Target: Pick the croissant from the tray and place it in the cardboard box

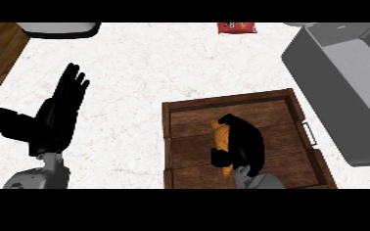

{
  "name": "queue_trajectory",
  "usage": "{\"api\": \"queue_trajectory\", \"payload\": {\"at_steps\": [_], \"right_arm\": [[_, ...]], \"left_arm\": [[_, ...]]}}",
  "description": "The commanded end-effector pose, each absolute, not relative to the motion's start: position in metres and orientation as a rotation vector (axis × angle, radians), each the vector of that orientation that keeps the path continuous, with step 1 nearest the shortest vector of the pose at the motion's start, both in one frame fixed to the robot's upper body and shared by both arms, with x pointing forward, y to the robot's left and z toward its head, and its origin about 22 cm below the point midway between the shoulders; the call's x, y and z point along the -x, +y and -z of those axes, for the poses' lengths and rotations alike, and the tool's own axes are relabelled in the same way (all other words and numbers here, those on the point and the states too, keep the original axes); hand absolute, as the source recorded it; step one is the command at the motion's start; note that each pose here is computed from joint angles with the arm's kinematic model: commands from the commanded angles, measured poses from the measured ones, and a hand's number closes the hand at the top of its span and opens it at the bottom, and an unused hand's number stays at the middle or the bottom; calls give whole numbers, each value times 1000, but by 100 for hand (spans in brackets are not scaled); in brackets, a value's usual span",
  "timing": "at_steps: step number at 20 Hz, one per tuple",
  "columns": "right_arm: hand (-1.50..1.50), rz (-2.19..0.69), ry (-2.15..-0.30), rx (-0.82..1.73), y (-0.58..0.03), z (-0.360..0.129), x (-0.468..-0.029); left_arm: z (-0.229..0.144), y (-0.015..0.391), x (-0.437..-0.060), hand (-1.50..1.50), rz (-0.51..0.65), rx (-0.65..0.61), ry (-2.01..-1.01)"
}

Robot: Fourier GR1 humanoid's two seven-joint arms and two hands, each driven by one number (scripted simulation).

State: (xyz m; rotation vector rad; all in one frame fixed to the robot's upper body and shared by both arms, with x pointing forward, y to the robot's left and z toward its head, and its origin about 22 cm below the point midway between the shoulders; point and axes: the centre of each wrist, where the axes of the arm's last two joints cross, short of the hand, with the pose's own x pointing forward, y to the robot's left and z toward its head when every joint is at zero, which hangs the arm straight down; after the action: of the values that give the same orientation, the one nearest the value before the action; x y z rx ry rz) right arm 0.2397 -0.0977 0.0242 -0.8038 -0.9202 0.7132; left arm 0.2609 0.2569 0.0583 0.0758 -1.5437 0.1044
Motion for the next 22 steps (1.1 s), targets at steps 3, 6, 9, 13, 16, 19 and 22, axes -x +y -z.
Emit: {"api": "queue_trajectory", "payload": {"at_steps": [3, 6, 9, 13, 16, 19, 22], "right_arm": [[150, -779, -959, 882, -81, -15, -233], [150, -962, -1041, 829, -101, -25, -245], [150, -1204, -1146, 747, -111, -25, -260], [150, -1347, -1265, 765, -101, -27, -284], [150, -1335, -1379, 817, -133, -28, -296], [150, -1335, -1453, 840, -105, -59, -286], [150, -1373, -1529, 867, -119, -87, -276]], "left_arm": [[-61, 266, -263, 0, -96, -59, -1537], [-49, 260, -274, 0, -111, -72, -1552], [-63, 248, -263, 0, -84, -59, -1559], [-53, 263, -265, 0, -81, -51, -1543], [-47, 247, -261, 0, -117, -67, -1546], [-48, 277, -254, 0, -101, -58, -1551], [-41, 256, -254, 0, -108, -91, -1552]]}}
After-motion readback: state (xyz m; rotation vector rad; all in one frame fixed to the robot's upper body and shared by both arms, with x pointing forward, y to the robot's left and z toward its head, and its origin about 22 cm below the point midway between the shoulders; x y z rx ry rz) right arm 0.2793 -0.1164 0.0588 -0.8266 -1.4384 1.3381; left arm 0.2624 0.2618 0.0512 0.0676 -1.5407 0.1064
